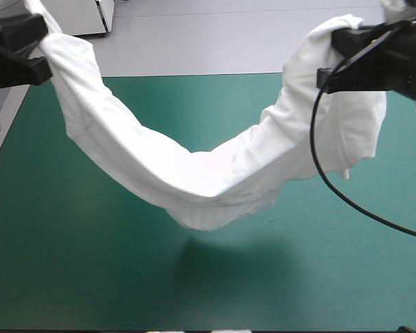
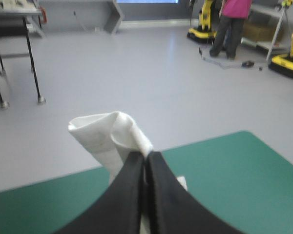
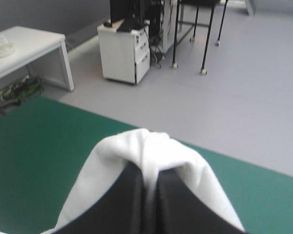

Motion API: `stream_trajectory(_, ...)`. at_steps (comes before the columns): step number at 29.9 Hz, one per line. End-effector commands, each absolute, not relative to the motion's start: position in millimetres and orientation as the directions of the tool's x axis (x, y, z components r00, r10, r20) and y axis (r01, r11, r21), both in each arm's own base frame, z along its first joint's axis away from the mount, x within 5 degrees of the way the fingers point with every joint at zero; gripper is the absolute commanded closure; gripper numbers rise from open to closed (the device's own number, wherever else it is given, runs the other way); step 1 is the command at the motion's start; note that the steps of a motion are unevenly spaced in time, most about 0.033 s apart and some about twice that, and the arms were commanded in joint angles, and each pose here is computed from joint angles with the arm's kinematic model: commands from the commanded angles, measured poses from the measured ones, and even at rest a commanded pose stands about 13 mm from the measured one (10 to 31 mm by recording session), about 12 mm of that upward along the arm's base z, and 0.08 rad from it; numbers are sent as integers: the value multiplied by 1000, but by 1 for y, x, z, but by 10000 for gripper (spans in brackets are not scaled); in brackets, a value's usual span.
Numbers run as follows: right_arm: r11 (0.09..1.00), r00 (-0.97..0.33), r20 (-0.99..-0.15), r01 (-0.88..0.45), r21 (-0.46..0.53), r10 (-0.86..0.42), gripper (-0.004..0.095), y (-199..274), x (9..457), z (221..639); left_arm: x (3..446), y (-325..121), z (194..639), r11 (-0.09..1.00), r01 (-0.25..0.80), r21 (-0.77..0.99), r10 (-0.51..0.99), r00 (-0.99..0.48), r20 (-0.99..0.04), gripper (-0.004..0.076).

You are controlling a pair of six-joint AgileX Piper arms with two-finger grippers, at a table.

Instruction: Fold the cloth

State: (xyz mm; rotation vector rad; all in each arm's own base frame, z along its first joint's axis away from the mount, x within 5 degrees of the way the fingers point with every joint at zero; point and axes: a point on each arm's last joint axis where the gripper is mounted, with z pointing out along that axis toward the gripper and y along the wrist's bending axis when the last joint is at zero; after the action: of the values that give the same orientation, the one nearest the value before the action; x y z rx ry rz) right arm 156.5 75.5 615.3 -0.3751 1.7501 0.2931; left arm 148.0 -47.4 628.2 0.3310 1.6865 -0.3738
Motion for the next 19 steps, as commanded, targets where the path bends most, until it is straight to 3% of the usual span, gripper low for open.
stream_trajectory(1,932,-291,-949,-363,-12,-125,927,88,189,587,191,-52,590,910,401,-106,43,-345,-937,733)
stream_trajectory(4,945,-448,-873,-324,-43,-193,927,102,224,541,235,-54,545,931,343,-122,65,-486,-872,733)
stream_trajectory(9,956,-531,-811,-270,-113,-246,927,116,272,478,301,-54,467,963,250,-103,74,-609,-790,733)
stream_trajectory(14,982,-590,-796,-185,-30,-136,927,107,328,431,356,-60,409,968,221,-118,66,-679,-731,733)
stream_trajectory(19,990,-593,-804,-131,53,-35,927,82,383,394,407,-65,368,974,190,-123,28,-641,-767,733)
